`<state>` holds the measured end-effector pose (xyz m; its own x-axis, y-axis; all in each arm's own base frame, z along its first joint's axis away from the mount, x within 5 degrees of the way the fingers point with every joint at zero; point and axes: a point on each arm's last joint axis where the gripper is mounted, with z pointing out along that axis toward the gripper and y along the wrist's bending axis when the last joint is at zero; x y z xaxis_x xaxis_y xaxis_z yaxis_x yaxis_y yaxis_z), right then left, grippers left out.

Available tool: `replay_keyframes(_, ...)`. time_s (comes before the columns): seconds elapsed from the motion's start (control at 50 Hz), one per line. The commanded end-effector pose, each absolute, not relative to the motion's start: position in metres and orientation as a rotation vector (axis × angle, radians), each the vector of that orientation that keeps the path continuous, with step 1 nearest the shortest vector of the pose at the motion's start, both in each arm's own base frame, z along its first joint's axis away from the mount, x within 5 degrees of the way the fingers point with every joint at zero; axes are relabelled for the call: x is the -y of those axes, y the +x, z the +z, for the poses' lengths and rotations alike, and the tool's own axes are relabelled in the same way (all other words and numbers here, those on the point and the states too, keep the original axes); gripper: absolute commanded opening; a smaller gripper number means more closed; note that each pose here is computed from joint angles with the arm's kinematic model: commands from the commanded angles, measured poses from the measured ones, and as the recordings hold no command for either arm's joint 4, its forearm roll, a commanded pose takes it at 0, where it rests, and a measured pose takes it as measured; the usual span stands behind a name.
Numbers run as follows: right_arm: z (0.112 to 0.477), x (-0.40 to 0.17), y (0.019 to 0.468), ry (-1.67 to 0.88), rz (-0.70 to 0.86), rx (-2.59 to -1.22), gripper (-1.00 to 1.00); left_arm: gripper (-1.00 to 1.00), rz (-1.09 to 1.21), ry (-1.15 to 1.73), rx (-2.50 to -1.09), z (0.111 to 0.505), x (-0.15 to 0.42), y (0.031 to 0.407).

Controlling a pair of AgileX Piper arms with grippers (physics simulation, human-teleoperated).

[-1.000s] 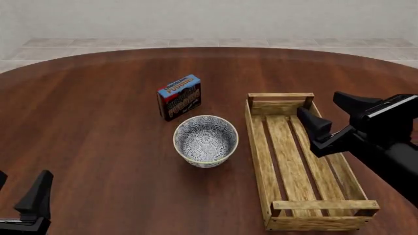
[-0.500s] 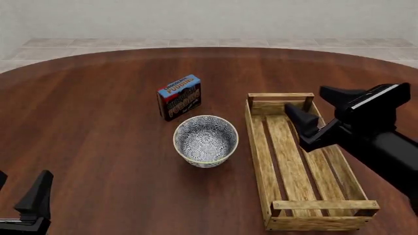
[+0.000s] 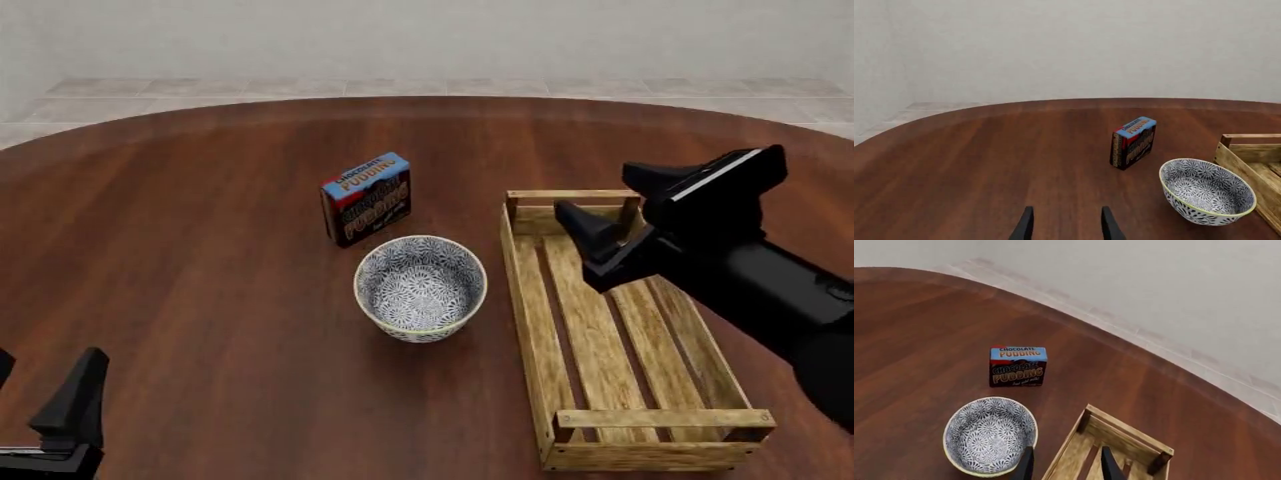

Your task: Pick up the bowl on the left and put it in the tray.

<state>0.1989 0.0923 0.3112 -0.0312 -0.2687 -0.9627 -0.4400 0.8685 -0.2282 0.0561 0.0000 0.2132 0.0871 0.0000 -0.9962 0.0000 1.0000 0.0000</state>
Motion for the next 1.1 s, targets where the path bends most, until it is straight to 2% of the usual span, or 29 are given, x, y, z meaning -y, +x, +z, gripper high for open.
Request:
replay_keyframes(0.02,0.313,-0.098,0.208,-0.576,0.152,-1.636,1.00,1.00,0.000,0.000,-1.484,0.213,0.000,0.056)
replay_keyframes(0.34,0.315,-0.108,0.226,-0.590,0.154,-1.663,1.00,1.00,0.000,0.000,-1.484,0.213,0.000,0.056)
replay_keyframes(0.76,0.295,-0.124,0.268,-0.627,0.117,-1.726,1.00,1.00,0.000,0.000,-1.484,0.213,0.000,0.056)
replay_keyframes(1.1,0.286,-0.135,0.271,-0.724,0.089,-1.717,1.00,1.00,0.000,0.000,-1.484,0.213,0.000,0.056)
